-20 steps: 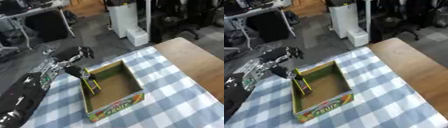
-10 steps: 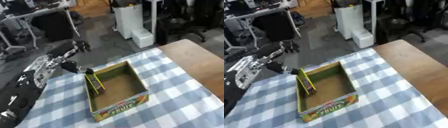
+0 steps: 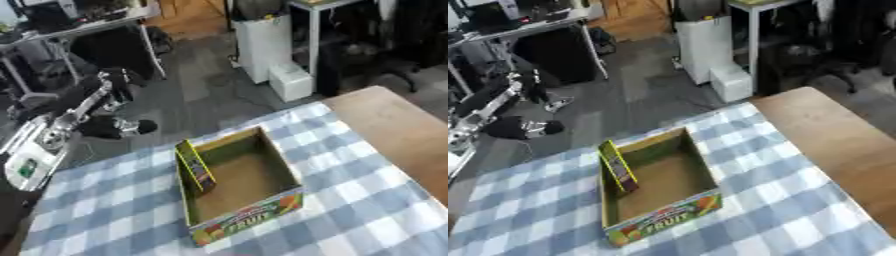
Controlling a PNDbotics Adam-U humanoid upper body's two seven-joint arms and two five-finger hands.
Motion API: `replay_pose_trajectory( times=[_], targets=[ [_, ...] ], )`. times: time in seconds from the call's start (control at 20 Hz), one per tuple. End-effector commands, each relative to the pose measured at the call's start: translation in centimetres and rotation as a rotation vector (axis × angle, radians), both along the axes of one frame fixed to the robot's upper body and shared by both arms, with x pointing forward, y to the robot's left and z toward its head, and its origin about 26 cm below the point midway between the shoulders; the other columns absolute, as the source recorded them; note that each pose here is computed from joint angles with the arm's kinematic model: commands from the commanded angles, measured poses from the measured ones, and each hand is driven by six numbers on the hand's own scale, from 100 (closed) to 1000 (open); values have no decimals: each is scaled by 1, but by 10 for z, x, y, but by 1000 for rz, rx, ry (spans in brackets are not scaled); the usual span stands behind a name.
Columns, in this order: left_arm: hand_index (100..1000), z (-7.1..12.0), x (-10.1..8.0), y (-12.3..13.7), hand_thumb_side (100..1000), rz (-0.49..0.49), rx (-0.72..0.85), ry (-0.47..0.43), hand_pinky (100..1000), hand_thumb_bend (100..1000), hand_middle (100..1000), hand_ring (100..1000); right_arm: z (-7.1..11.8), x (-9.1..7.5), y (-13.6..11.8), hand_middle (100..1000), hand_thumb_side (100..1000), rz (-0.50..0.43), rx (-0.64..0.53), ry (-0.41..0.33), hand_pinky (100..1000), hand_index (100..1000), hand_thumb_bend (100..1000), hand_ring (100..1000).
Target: Pick up objects on the table and place them in the box.
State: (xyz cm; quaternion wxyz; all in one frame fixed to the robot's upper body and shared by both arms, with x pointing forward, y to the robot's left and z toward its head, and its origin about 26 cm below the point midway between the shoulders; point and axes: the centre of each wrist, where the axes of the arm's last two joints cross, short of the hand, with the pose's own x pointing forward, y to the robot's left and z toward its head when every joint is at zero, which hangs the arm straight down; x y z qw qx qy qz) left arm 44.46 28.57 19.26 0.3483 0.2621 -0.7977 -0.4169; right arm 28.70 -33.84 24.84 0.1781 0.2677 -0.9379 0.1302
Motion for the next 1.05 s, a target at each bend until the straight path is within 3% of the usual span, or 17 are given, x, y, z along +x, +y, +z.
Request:
replay_pose_trajectory(
  times=[0.05,0.25,0.3,0.55,0.85,1.05],
  targets=[
    [792,14,-15,-1,819,8,-112,-35,437,738,713,527,3,-5,-5,368,1000,-36,-29,-30,402,540,100,339],
    [798,-12,-46,-30,803,-7,-368,-33,401,729,666,481,-9,-9,-11,368,1000,-90,-11,-21,402,548,100,336],
    [779,-17,-55,-37,790,-13,-421,-44,377,711,645,463,-12,-10,-13,352,1000,-105,-13,-23,402,507,100,337],
    [774,-42,-91,-65,768,-35,-622,-150,368,681,616,441,-30,-14,-16,355,1000,-157,-104,-92,417,481,100,345],
    [752,-21,-113,-95,776,-152,-667,-271,392,662,604,436,-53,-21,-17,361,1000,-190,-176,-161,422,487,100,349],
    [741,-7,-123,-103,776,-213,-657,-297,397,658,601,435,-59,-22,-15,361,1000,-185,-167,-178,420,483,100,350]
  ],
)
